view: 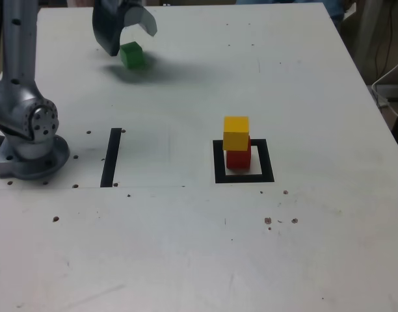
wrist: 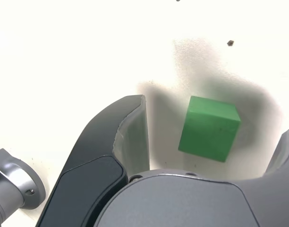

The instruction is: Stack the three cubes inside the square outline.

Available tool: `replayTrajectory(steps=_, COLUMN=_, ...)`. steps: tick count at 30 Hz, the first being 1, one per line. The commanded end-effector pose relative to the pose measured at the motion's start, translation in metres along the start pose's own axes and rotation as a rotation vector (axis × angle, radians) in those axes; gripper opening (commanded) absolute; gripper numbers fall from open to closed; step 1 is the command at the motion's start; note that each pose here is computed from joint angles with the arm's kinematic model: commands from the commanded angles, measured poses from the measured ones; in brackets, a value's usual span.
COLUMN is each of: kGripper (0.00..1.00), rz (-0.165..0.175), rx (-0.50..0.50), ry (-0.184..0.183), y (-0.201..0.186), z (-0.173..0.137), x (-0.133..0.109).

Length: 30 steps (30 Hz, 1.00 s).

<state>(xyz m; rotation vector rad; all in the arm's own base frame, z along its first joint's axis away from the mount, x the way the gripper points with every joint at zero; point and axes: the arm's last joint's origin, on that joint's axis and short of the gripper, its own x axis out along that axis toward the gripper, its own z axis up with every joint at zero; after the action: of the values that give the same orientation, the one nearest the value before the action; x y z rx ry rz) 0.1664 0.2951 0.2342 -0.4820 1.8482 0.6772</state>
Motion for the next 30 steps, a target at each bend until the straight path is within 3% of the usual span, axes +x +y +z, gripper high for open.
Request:
replayTrajectory(steps=1, kGripper=0.92, rz=-0.002, rx=0.004, ry=0.002, y=0.001, z=0.004, x=0.002)
replayTrajectory(steps=9, kGripper=0.67, rz=-0.015, rx=0.021, ry=0.023, y=0.003, z=0.008, x=0.003)
replayTrajectory(steps=12, kGripper=0.62, rz=-0.029, rx=0.034, ry=0.023, y=0.003, z=0.011, x=0.005)
replayTrajectory(steps=20, kGripper=0.61, rz=-0.065, rx=0.071, ry=0.026, y=0.001, z=0.021, x=0.012)
replayTrajectory(steps=30, kGripper=0.58, rz=-0.06, rx=0.078, ry=-0.001, y=0.005, z=0.026, x=0.009)
